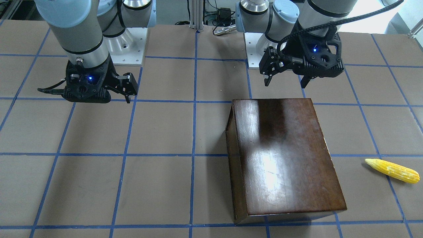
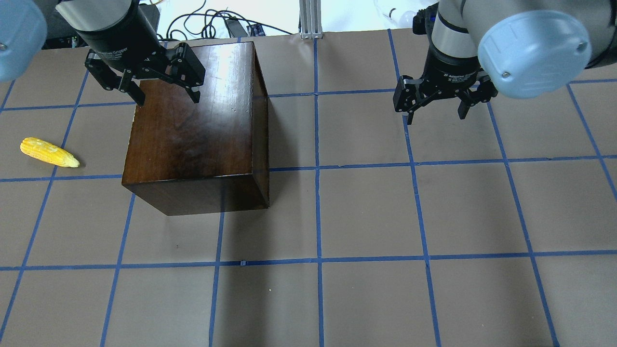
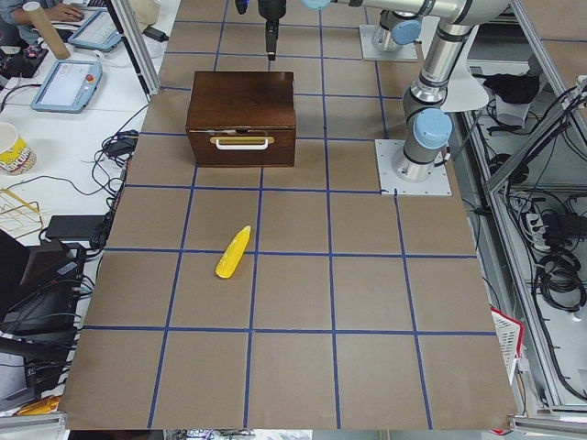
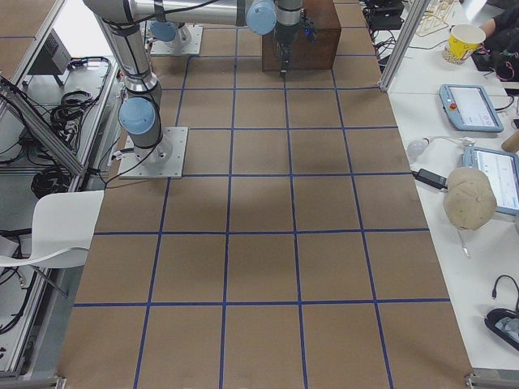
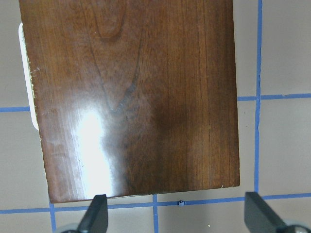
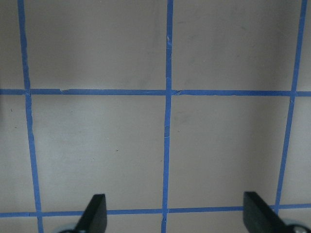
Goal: Open drawer and put corn inside
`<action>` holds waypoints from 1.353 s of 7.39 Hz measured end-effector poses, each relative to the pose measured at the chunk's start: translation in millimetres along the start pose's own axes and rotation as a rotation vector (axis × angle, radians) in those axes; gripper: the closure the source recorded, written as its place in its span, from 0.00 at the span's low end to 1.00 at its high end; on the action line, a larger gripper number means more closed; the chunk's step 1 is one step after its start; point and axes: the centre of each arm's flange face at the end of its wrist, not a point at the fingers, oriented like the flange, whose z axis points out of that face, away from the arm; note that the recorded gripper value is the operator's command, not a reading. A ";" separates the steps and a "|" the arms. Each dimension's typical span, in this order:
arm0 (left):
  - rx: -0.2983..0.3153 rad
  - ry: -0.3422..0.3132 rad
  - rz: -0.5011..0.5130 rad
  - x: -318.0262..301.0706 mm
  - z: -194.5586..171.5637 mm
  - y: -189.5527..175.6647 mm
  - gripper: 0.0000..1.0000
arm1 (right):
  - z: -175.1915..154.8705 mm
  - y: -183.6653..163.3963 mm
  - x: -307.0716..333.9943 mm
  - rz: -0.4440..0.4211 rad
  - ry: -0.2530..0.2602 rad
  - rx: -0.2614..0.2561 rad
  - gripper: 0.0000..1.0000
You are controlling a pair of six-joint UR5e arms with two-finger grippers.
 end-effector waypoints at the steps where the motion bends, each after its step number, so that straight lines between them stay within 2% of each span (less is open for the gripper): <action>1: 0.000 -0.002 0.000 -0.2 -0.1 0.0 0.00 | 0.0 0.0 0.0 0.000 0.000 0.000 0.00; 10: -0.021 -0.004 -0.003 1.1 11.8 -2.5 0.00 | 0.0 0.0 0.0 0.000 0.000 0.000 0.00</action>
